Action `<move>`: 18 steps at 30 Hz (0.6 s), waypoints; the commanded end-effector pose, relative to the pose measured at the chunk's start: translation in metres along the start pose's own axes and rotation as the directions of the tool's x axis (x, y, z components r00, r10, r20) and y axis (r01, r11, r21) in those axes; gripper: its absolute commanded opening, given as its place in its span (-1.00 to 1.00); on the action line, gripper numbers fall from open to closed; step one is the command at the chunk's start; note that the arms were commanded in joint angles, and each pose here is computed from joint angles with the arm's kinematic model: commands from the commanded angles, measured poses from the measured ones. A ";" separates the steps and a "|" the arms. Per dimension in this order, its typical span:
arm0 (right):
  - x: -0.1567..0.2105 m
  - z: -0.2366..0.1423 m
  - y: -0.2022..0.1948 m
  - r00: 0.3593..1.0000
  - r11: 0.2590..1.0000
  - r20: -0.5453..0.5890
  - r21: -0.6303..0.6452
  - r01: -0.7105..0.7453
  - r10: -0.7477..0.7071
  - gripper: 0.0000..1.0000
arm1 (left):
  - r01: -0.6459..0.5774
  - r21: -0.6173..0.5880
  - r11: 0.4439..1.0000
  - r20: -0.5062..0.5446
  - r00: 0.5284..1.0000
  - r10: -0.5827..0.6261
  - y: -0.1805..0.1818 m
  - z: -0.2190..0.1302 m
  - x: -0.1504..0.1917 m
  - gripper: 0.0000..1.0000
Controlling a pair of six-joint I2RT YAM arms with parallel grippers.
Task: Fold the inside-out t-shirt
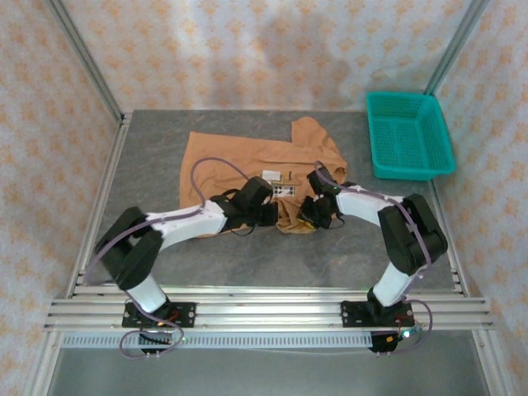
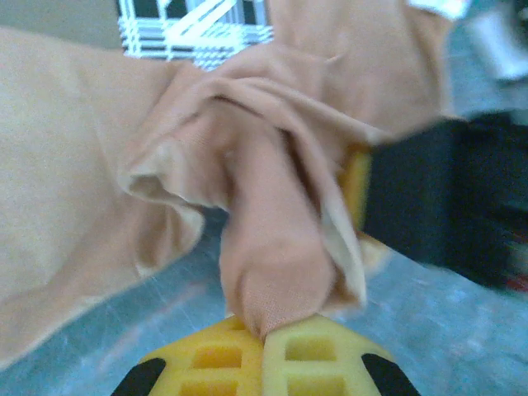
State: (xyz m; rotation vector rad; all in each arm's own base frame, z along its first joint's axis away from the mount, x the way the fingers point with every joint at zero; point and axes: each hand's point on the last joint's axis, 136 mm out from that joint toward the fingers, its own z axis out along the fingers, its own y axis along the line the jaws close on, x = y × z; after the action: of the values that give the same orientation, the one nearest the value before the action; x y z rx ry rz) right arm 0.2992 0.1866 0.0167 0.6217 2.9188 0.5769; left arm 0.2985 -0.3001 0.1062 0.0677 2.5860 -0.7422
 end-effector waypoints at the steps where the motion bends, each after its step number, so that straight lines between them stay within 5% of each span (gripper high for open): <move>1: -0.004 0.024 -0.065 1.000 0.967 0.019 0.256 -0.015 0.010 -0.51 | 0.010 0.066 0.998 -0.007 1.000 -0.010 -0.023 -0.054 -0.003 -1.00; 9: -0.020 0.010 -0.083 0.999 0.957 0.045 0.287 -0.039 0.027 -0.54 | 0.072 0.158 0.985 -0.064 0.996 -0.063 -0.011 -0.100 0.044 -0.98; 11: -0.024 -0.001 -0.078 0.998 0.961 0.057 0.275 -0.023 0.008 -0.54 | 0.068 0.147 0.987 -0.067 0.996 -0.059 -0.005 -0.105 0.051 -0.46; 18: -0.043 -0.054 -0.051 0.986 0.968 0.137 0.243 0.062 -0.097 -0.39 | 0.038 -0.013 0.999 0.011 0.999 -0.038 0.036 -0.122 0.042 -0.15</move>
State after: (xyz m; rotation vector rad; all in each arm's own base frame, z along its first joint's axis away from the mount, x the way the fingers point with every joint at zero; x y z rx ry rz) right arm 0.3174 0.1256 0.0251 0.6113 2.8774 0.3064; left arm 0.2117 -0.2340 0.1683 0.0492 2.5704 -0.8714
